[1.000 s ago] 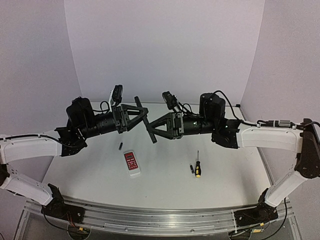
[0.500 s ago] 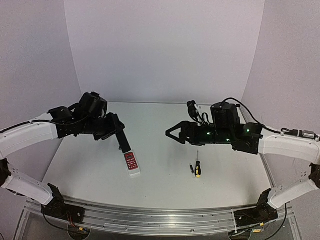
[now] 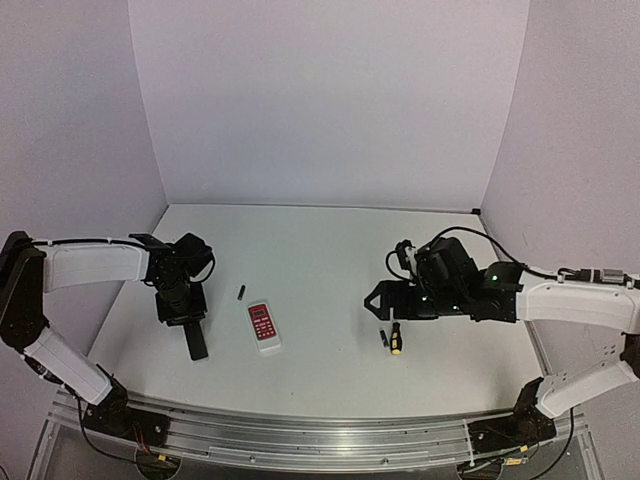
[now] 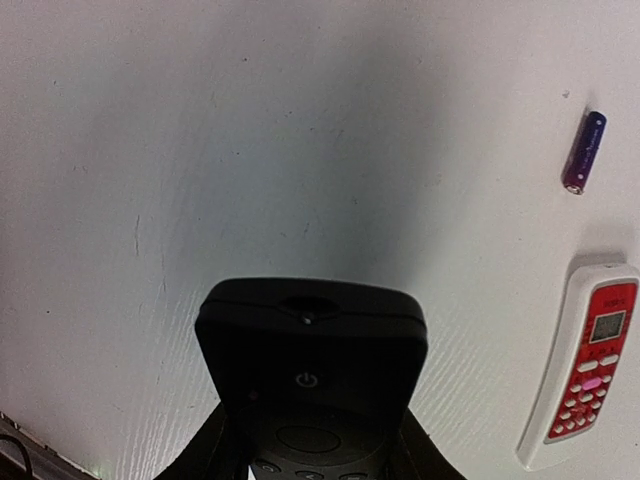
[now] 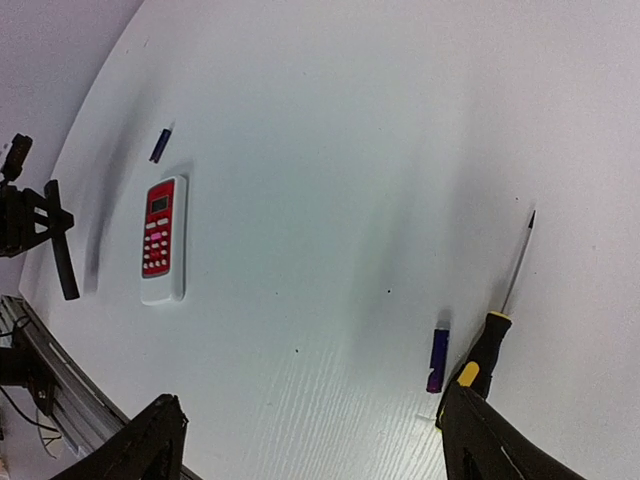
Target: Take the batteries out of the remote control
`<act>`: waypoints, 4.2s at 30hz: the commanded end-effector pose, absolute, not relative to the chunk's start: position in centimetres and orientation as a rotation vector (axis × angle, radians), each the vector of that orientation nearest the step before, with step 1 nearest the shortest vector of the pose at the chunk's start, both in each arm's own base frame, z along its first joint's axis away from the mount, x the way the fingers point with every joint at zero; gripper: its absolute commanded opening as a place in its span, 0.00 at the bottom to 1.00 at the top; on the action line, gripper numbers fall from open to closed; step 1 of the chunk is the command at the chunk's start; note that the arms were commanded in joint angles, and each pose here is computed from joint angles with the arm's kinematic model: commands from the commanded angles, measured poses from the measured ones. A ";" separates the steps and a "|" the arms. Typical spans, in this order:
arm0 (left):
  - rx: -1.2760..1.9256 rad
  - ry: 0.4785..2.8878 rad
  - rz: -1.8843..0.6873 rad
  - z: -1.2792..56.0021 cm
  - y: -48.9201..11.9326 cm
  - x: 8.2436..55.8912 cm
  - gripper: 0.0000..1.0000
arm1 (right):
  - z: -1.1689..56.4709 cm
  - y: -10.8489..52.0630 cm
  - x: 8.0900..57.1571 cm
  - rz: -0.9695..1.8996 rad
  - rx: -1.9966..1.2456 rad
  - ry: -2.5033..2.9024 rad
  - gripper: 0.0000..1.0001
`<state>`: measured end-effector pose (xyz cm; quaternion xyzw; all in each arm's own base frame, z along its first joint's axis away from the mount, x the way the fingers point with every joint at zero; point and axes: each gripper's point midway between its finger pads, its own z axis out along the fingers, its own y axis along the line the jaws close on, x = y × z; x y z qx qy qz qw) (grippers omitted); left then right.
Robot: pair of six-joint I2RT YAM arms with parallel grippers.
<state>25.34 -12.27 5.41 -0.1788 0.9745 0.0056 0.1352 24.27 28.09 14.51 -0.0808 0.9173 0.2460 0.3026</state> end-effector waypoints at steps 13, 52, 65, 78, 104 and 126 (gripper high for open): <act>-0.486 2.875 0.019 1.5 -12.9 26.5 0.54 | 12.8 34.5 25.7 0.601 -0.555 2.497 0.82; -0.644 2.451 -0.267 14.1 -9.5 24.7 1.00 | -1.4 51.8 25.6 0.264 -0.736 2.486 0.45; -0.415 2.322 -0.440 17.1 -12.7 27.8 1.00 | 9.4 49.9 24.0 0.564 -0.683 2.498 0.00; -0.295 2.411 -0.510 16.0 -15.1 27.9 1.00 | 12.6 45.1 23.4 0.570 -0.603 2.500 0.15; -0.639 1.589 0.009 19.4 5.4 30.3 1.00 | 6.6 0.8 32.9 -0.022 0.178 2.283 0.92; 0.109 1.779 -0.196 10.2 -5.0 39.5 1.00 | 1.1 -0.9 37.1 -0.015 0.174 2.249 0.96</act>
